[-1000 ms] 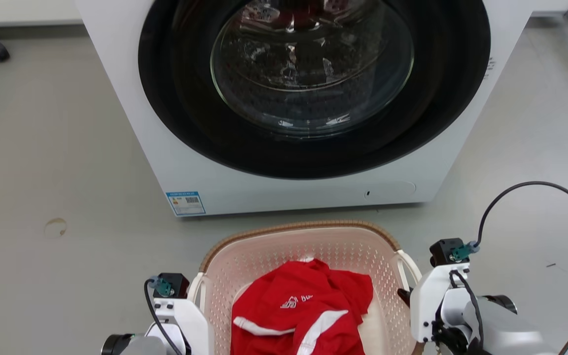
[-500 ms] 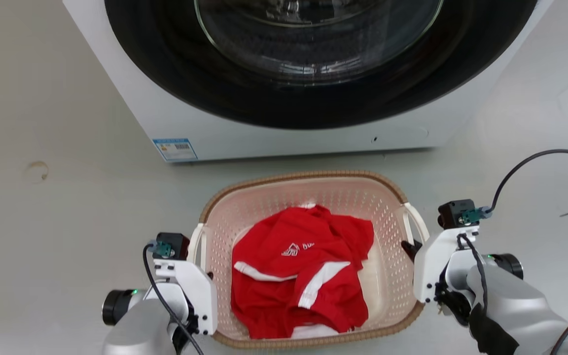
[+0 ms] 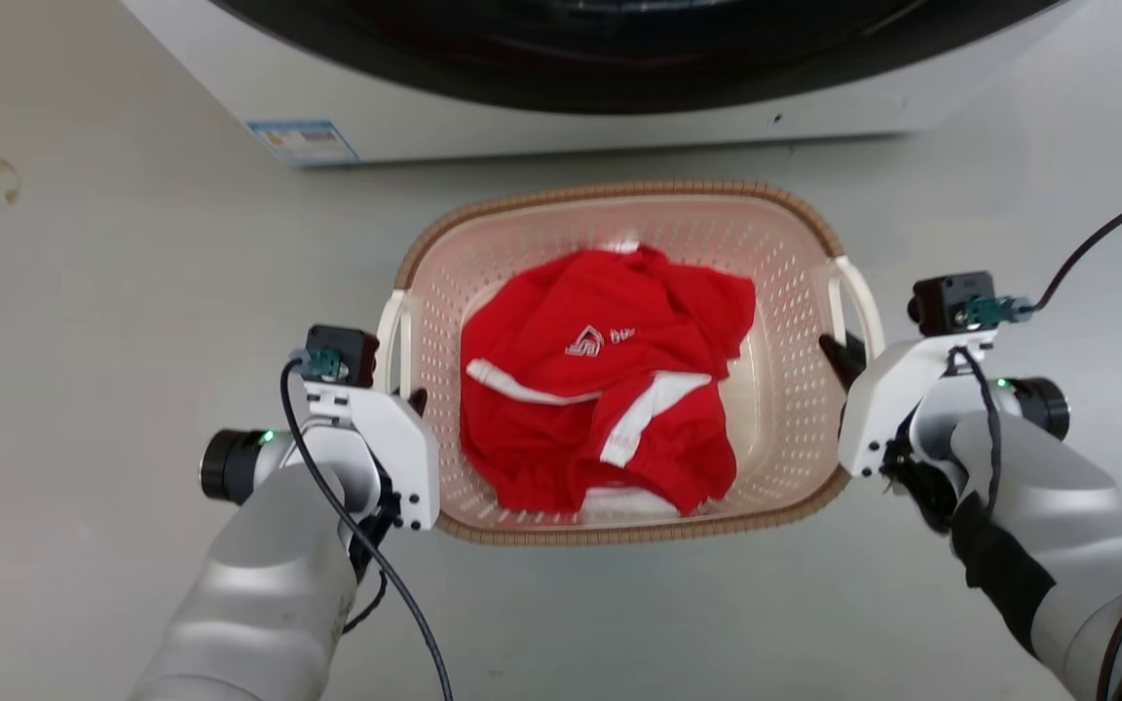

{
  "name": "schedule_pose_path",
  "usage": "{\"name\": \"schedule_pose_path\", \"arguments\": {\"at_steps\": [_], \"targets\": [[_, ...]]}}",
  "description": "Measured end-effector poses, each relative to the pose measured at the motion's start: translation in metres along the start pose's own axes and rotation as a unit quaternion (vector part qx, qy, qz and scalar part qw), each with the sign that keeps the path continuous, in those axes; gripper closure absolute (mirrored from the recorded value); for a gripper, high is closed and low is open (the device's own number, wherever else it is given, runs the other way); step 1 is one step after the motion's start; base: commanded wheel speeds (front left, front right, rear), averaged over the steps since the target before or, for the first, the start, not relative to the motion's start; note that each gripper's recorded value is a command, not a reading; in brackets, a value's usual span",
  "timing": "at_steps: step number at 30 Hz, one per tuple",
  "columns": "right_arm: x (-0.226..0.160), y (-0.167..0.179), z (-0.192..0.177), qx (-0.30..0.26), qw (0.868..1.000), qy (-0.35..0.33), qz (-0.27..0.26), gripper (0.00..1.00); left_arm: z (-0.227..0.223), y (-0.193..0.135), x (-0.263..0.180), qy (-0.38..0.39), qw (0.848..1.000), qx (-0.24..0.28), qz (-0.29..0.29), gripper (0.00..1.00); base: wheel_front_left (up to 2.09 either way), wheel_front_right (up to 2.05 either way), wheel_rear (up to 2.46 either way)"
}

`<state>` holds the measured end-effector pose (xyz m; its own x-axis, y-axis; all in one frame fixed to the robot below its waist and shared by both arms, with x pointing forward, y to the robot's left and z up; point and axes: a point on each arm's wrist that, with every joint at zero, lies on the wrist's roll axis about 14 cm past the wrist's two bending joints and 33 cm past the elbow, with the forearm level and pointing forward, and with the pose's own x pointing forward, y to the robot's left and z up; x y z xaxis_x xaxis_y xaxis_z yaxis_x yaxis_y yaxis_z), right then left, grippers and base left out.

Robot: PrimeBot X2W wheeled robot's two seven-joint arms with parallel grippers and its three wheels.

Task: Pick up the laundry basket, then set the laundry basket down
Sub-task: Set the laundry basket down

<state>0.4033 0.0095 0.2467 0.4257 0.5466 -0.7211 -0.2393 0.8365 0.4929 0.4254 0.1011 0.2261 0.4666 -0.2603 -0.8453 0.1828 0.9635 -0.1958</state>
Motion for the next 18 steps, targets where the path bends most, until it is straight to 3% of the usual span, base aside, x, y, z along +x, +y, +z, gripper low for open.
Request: {"name": "schedule_pose_path", "arguments": {"at_steps": [18], "targets": [[0.069, -0.061, -0.011, 0.026, 1.000, 0.001, -0.015, 1.00, -0.008, 0.009, 0.082, 0.006, 1.000, -0.002, -0.012, 1.00, 0.00, 0.00, 0.00]]}}
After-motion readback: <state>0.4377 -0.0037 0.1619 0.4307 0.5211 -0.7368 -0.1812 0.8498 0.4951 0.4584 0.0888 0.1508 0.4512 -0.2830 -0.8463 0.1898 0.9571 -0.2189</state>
